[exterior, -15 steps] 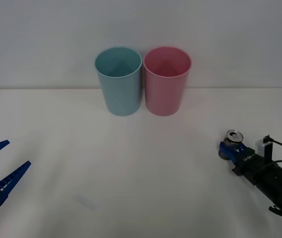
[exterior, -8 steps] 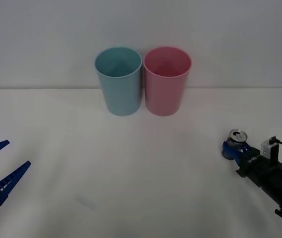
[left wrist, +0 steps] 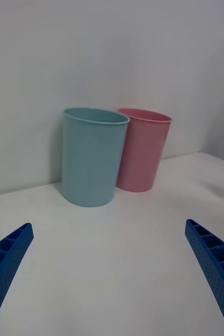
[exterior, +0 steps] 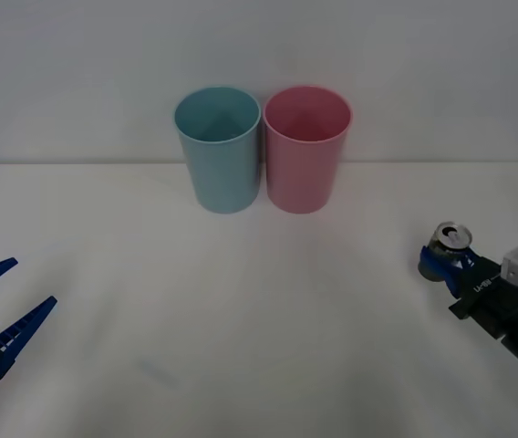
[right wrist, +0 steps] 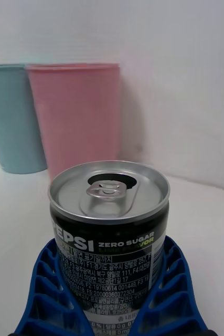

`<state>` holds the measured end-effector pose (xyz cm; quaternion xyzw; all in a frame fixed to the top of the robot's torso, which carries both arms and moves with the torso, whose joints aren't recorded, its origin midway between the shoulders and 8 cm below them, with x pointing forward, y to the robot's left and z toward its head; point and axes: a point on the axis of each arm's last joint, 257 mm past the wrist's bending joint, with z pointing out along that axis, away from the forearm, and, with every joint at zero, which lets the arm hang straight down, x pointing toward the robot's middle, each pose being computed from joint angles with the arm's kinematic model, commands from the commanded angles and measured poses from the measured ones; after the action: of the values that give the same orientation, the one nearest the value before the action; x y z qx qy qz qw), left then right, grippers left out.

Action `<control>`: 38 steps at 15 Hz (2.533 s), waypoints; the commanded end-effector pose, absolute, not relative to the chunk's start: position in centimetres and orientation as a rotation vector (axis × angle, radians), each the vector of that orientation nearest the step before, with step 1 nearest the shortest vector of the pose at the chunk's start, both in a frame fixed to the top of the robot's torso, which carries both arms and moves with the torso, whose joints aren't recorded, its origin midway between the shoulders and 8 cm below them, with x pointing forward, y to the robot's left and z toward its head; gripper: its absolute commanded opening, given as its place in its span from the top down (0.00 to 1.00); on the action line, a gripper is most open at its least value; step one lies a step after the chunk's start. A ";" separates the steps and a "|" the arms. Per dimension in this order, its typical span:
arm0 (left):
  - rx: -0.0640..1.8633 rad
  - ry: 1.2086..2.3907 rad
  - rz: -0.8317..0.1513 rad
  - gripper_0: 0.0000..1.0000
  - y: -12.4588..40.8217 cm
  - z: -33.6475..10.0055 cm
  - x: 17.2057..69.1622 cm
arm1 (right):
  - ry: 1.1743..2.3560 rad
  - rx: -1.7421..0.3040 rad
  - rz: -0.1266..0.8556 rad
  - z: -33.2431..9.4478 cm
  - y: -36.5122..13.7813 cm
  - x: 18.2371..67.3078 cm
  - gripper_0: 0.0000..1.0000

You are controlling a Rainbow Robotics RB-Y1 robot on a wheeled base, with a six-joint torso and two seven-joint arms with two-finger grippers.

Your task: Grasp the object on the table and drop it into the matching bin: aluminum can to the light blue bin, PET bottle to the pink bin.

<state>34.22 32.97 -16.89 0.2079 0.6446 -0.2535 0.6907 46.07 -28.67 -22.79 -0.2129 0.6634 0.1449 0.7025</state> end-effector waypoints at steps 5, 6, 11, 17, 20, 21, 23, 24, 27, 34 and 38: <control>0.465 1.441 -0.567 0.00 33.0 -16.9 34.2 | 1.374 -0.505 0.438 -15.9 -26.2 45.2 1.00; 0.465 1.441 -0.567 0.00 33.0 -16.9 34.2 | 1.365 -0.501 0.478 -14.9 -25.5 45.0 1.00; 0.465 1.441 -0.567 0.00 33.0 -16.9 34.2 | 1.298 -0.540 0.618 -9.8 -21.6 45.2 1.00; 0.465 1.441 -0.567 0.00 33.0 -16.9 34.2 | 1.246 -0.638 0.641 -6.4 -16.5 47.8 1.00; 0.465 1.441 -0.567 0.00 33.0 -16.9 34.2 | 1.231 -0.707 0.676 -5.1 -12.8 49.4 1.00; 0.465 1.441 -0.567 0.00 33.0 -16.9 34.2 | 1.231 -0.733 0.690 -4.9 -11.7 50.2 1.00; 0.465 1.441 -0.567 0.00 33.0 -16.9 34.2 | 1.229 -0.770 0.706 -4.2 -9.7 51.9 1.00; 0.465 1.441 -0.567 0.00 33.0 -16.9 34.2 | 1.227 -0.786 0.712 -3.8 -8.8 52.7 1.00; 0.465 1.441 -0.567 0.00 33.0 -16.9 34.2 | 1.239 -0.827 0.691 -3.1 -6.5 55.1 1.00; 0.465 1.441 -0.567 0.00 33.0 -16.9 34.2 | 1.277 -0.823 0.674 -0.4 -0.5 60.6 1.00; 0.465 1.441 -0.567 0.00 33.0 -16.9 34.2 | 1.324 -0.740 0.599 -0.5 3.1 63.9 1.00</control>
<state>34.22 32.97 -16.89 0.2079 0.6446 -0.2534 0.6907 63.46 2.44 -0.38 -0.3366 0.5868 0.2732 0.6839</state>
